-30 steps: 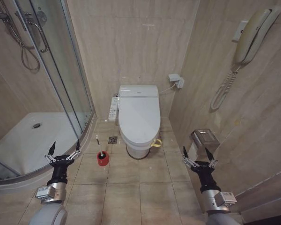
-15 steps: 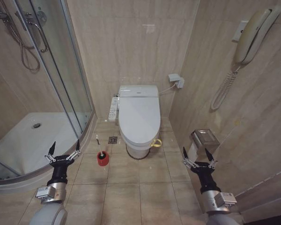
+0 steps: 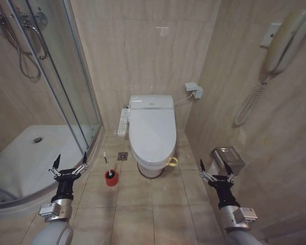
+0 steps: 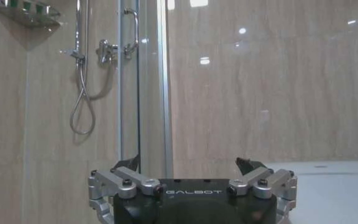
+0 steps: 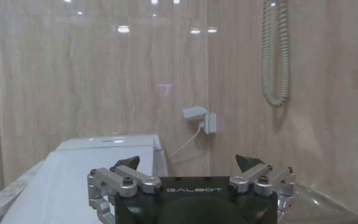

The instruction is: Open the toilet lid, clean the toilet bowl with a toilet brush, close the toilet lid, and flush.

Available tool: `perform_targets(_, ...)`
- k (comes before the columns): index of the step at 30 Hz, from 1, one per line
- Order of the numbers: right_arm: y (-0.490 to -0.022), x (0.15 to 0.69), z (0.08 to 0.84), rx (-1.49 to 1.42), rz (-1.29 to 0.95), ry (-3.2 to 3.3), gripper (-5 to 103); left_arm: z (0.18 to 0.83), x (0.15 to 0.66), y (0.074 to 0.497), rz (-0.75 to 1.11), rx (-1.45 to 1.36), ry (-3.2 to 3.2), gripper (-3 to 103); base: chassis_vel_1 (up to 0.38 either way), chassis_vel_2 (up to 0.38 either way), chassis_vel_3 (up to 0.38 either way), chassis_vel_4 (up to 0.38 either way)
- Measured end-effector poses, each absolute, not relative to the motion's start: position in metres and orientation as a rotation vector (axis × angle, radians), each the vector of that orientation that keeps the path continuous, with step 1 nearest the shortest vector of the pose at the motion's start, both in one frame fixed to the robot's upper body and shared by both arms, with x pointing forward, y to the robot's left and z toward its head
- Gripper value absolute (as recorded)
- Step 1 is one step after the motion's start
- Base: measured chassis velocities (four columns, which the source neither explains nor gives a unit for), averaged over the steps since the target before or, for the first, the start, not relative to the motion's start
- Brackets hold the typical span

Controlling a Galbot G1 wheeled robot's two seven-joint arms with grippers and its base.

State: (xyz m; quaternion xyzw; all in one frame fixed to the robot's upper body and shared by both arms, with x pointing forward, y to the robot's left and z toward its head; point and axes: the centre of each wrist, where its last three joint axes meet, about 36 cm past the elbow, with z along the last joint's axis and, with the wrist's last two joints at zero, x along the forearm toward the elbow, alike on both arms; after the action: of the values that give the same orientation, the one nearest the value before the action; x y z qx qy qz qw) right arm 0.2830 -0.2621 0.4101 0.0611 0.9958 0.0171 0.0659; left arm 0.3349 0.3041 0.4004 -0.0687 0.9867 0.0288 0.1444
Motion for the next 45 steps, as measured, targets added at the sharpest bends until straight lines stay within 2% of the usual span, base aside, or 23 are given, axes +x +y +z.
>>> perform_targets(9, -0.270, 0.289, 0.408, 0.227, 0.023, 2.973, 100, 0.401, 0.335, 0.304, 0.083, -0.197, 2.843, 100, -0.182, 0.205, 0.207, -0.203)
perform_targets(21, -0.274, 0.291, 0.405, 0.236, 0.016, 2.964, 100, 0.400, 0.335, 0.304, 0.083, -0.198, 2.844, 100, -0.017, 0.021, 0.009, -0.009)
perform_targets(33, -0.287, 0.295, 0.401, 0.294, -0.038, 2.937, 100, 0.401, 0.335, 0.304, 0.083, -0.198, 2.843, 100, -0.130, 0.117, 0.120, -0.113)
perform_targets(45, -0.288, 0.293, 0.400, 0.243, -0.023, 2.925, 100, 0.400, 0.335, 0.304, 0.083, -0.198, 2.844, 100, 0.019, -0.024, -0.019, 0.016)
